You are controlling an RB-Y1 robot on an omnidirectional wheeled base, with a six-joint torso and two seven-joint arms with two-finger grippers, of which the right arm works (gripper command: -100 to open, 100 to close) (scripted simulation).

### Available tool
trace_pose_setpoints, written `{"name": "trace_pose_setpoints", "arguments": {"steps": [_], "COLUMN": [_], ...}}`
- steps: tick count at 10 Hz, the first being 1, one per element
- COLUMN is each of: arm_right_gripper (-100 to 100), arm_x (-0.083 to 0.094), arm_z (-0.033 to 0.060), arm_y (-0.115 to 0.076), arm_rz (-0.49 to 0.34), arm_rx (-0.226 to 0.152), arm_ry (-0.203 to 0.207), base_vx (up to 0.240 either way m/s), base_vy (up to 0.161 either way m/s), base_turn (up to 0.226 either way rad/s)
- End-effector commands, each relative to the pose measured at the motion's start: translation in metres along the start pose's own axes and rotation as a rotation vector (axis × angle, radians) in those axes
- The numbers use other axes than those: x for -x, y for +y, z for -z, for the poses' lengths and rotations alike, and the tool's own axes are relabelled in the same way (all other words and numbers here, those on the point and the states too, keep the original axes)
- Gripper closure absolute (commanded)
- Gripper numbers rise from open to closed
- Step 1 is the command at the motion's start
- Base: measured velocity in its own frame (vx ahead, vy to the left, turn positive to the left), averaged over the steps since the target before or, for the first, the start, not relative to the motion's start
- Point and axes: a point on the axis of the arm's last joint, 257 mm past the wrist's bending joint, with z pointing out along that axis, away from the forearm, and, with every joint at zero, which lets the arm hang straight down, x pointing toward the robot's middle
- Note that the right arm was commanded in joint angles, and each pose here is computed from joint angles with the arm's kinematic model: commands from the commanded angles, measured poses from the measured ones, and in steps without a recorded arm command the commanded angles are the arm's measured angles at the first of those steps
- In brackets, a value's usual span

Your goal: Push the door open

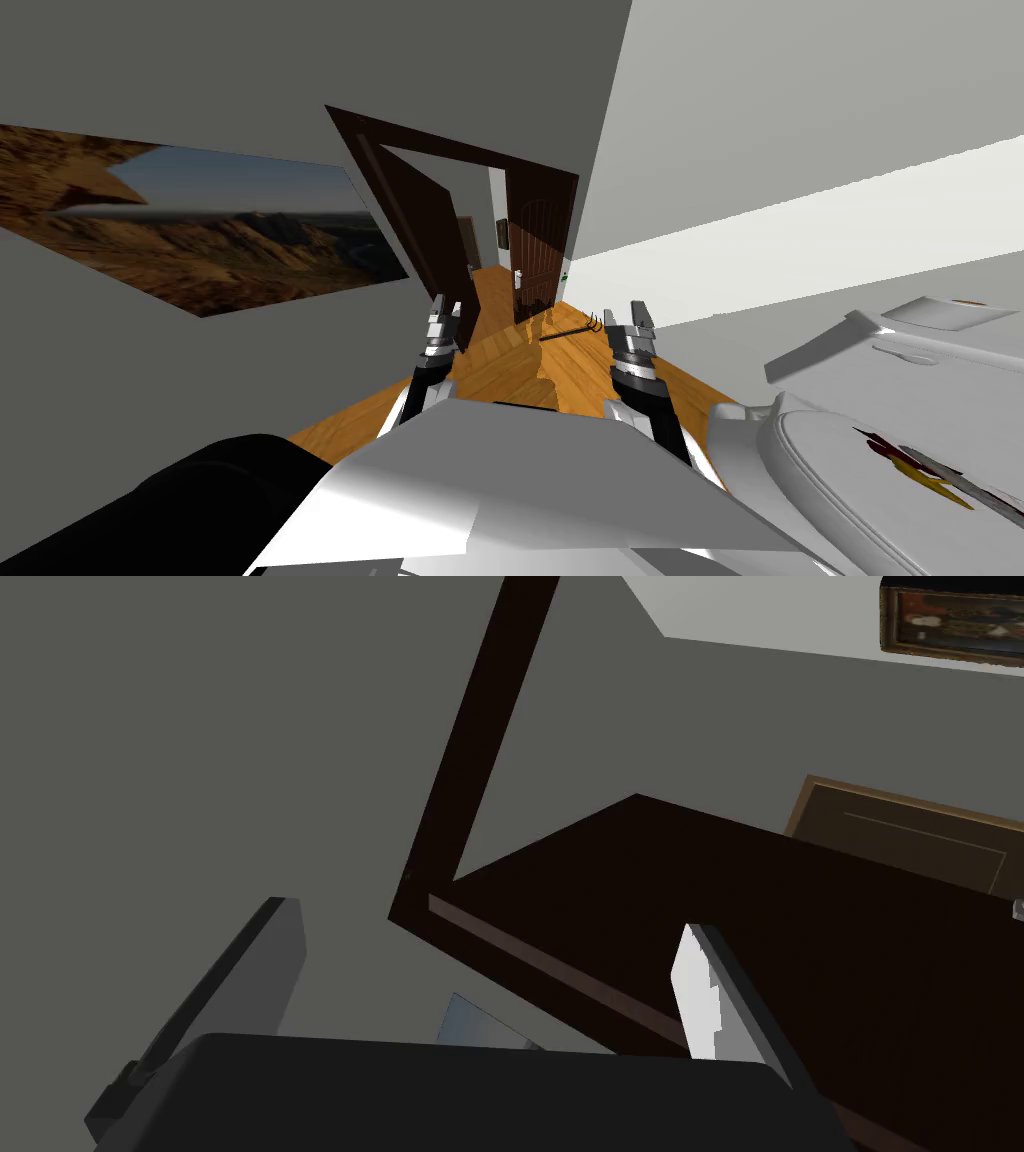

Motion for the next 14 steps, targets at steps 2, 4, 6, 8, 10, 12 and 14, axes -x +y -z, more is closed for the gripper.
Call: {"name": "trace_pose_setpoints", "arguments": {"steps": [2, 4, 6, 8, 10, 12, 14], "arm_right_gripper": [-100, -100, -100, -100, -100, -100, -100], "arm_x": [-0.017, -0.032, -0.046, -0.063, -0.081, -0.096, -0.118], "arm_z": [-0.0018, -0.0028, -0.0034, -0.0036, -0.0033, -0.0027, -0.001], "arm_y": [-0.015, -0.026, -0.036, -0.047, -0.059, -0.067, -0.078], "arm_rz": [-0.046, -0.082, -0.114, -0.151, -0.188, -0.215, -0.255], "arm_rx": [-0.019, -0.035, -0.05, -0.068, -0.088, -0.103, -0.126], "arm_ry": [0.031, 0.056, 0.08, 0.108, 0.139, 0.163, 0.201], "base_vx": [0.182, 0.206, 0.172, 0.159, 0.14, 0.107, 0.118], "base_vy": [-0.018, 0.0, 0.0, -0.018, 0.004, 0.004, -0.012], "base_turn": [-0.062, -0.058, -0.045, -0.054, -0.066, -0.045, -0.063]}}
